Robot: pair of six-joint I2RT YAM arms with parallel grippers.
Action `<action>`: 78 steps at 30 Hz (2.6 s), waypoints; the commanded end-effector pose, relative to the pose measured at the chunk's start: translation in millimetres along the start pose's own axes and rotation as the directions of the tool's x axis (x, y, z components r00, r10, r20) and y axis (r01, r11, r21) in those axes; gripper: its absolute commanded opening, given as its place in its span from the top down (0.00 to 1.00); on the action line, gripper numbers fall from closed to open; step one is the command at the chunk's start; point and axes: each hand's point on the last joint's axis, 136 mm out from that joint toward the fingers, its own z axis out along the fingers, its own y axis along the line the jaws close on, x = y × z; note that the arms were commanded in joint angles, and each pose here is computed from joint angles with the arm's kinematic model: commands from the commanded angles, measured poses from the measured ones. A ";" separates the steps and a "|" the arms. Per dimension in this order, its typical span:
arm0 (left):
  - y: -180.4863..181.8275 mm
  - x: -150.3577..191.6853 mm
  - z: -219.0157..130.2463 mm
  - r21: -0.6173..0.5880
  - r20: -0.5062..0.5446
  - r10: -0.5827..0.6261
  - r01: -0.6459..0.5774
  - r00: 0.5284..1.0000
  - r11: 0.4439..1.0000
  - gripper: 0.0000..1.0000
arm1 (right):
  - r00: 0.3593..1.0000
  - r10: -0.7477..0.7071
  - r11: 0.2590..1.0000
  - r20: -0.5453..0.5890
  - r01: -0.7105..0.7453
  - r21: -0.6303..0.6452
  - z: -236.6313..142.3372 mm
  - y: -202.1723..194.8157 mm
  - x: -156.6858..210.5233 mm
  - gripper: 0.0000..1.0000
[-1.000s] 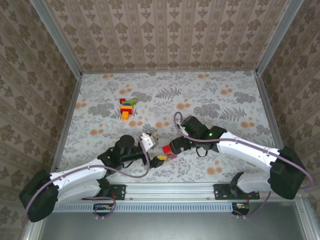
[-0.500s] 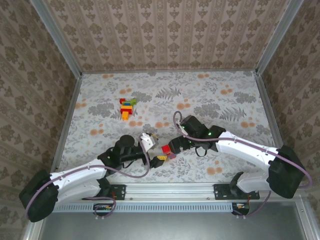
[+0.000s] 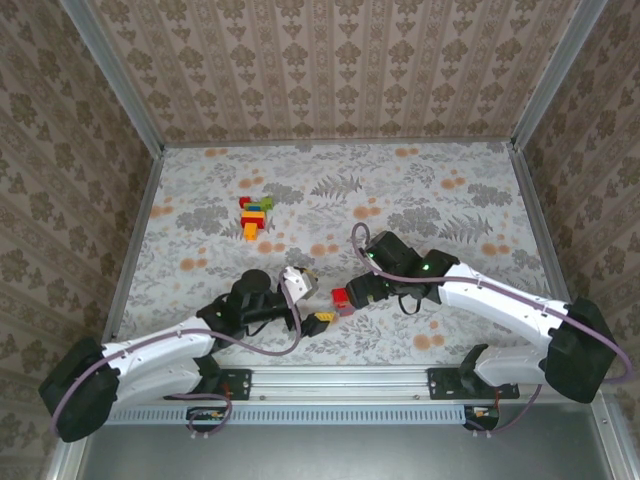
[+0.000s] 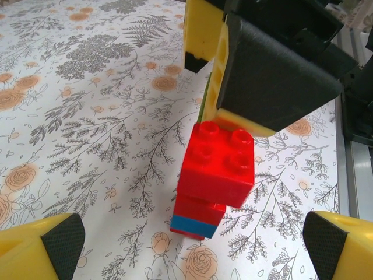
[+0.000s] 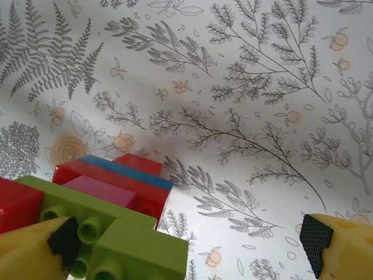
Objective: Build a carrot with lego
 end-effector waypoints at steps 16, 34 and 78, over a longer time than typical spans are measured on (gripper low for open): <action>-17.4 -9.8 17.3 0.110 0.054 0.142 -0.147 0.988 0.983 0.00 | 0.995 -0.014 1.000 0.096 0.015 -0.012 -26.4 3.2 -24.7 0.00; 6.8 -2.3 52.8 0.173 0.042 0.145 -0.150 0.989 0.973 0.00 | 0.988 -0.023 0.999 0.155 0.027 -0.024 -55.5 7.6 -42.3 0.00; 145.7 -21.6 82.4 0.067 -0.265 -0.282 0.309 0.922 0.949 0.73 | 0.959 0.048 0.992 0.278 -0.078 0.095 -95.2 -43.1 -43.9 0.00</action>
